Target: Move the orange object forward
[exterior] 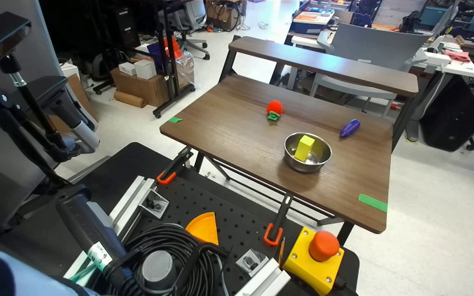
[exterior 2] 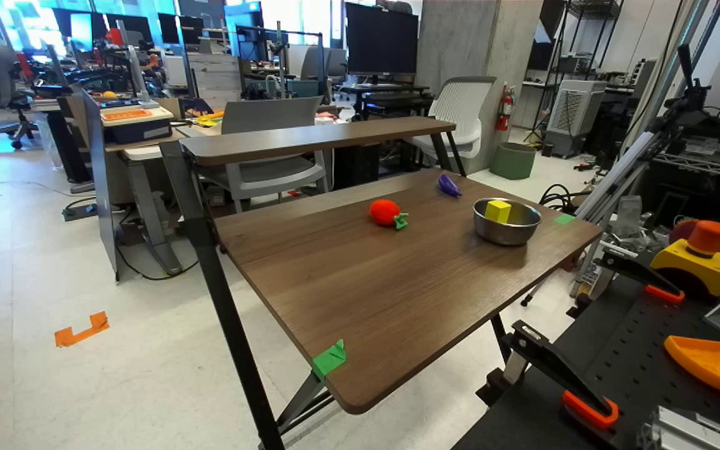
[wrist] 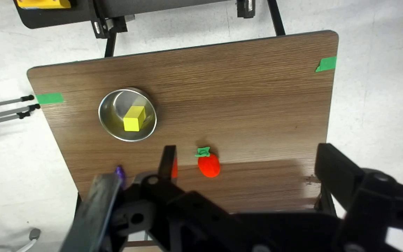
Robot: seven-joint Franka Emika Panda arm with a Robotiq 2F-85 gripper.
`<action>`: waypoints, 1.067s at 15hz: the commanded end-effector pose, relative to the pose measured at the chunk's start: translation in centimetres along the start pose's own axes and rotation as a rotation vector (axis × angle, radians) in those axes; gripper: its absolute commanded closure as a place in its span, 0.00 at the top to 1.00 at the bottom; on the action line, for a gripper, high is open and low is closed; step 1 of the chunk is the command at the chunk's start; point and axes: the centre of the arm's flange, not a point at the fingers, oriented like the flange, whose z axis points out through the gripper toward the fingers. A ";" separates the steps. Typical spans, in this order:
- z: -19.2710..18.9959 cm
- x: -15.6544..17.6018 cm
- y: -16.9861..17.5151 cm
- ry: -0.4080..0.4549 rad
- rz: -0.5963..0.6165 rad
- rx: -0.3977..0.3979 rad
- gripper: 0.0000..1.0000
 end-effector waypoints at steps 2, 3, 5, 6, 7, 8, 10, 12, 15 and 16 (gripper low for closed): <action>5.3 4.9 2.7 0.050 -0.067 0.011 1.00; 6.7 6.4 3.4 0.053 -0.090 0.005 1.00; 9.4 9.0 4.7 0.055 -0.143 -0.015 1.00; 10.6 10.0 5.2 0.052 -0.165 -0.020 1.00; 12.1 11.7 5.8 0.025 -0.186 -0.025 1.00; 13.6 13.3 6.2 0.013 -0.198 -0.025 1.00; 16.3 16.4 6.5 -0.034 -0.208 -0.011 1.00; 18.9 19.2 5.8 -0.079 -0.222 -0.001 1.00; 22.7 22.4 4.1 -0.116 -0.238 0.001 1.00; 23.7 23.2 3.7 -0.128 -0.244 0.004 1.00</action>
